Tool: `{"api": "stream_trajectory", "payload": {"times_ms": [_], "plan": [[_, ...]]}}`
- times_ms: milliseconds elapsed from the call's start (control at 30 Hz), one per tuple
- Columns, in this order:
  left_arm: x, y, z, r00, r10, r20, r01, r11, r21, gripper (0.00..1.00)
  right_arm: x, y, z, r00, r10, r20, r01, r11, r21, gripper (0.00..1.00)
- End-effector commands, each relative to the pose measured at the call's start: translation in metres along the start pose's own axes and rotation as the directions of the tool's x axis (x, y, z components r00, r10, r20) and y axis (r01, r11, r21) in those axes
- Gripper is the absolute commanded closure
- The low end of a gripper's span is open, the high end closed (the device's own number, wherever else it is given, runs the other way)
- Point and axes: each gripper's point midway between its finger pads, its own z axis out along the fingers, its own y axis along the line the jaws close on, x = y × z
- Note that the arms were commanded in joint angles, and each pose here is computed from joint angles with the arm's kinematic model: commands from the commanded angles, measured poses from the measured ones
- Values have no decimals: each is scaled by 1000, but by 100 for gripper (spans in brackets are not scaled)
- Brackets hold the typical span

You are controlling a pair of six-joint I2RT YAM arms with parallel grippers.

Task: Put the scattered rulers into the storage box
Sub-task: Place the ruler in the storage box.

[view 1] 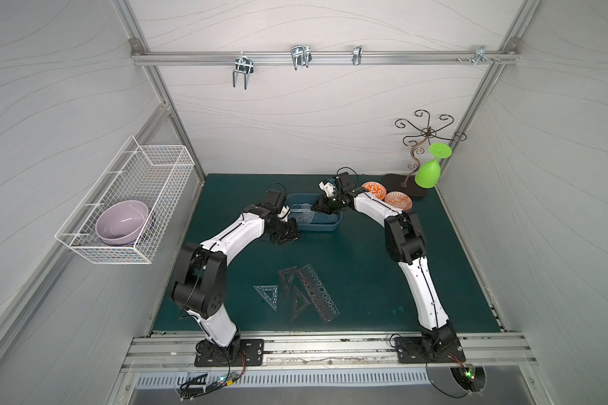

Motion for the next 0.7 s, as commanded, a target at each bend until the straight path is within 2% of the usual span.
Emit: {"api": "stream_trajectory", "payload": {"times_ms": [0,200,333,400,533,667], "plan": [[-7,-7,-5,1000,6,25,-7,999,42,62,-15,13,-23,998,-45,35,45,999,14,77],[1,-7,-8,999,-19,33,17,998,57,62,-32,47,-66,986,-135,99,131,990,41,71],[12,-12,-17,999,-5,52,2,998,61,62,-16,63,-91,980,-170,100,162,984,75,71],[23,-10,-17,999,-10,48,7,998,57,62,12,67,-97,977,-199,78,189,975,116,71],[50,0,-9,999,-29,24,27,998,57,62,96,69,-101,956,-292,-19,290,937,193,71],[68,6,0,999,-41,14,41,997,61,62,179,69,-99,902,-409,-140,432,868,245,70]]}}
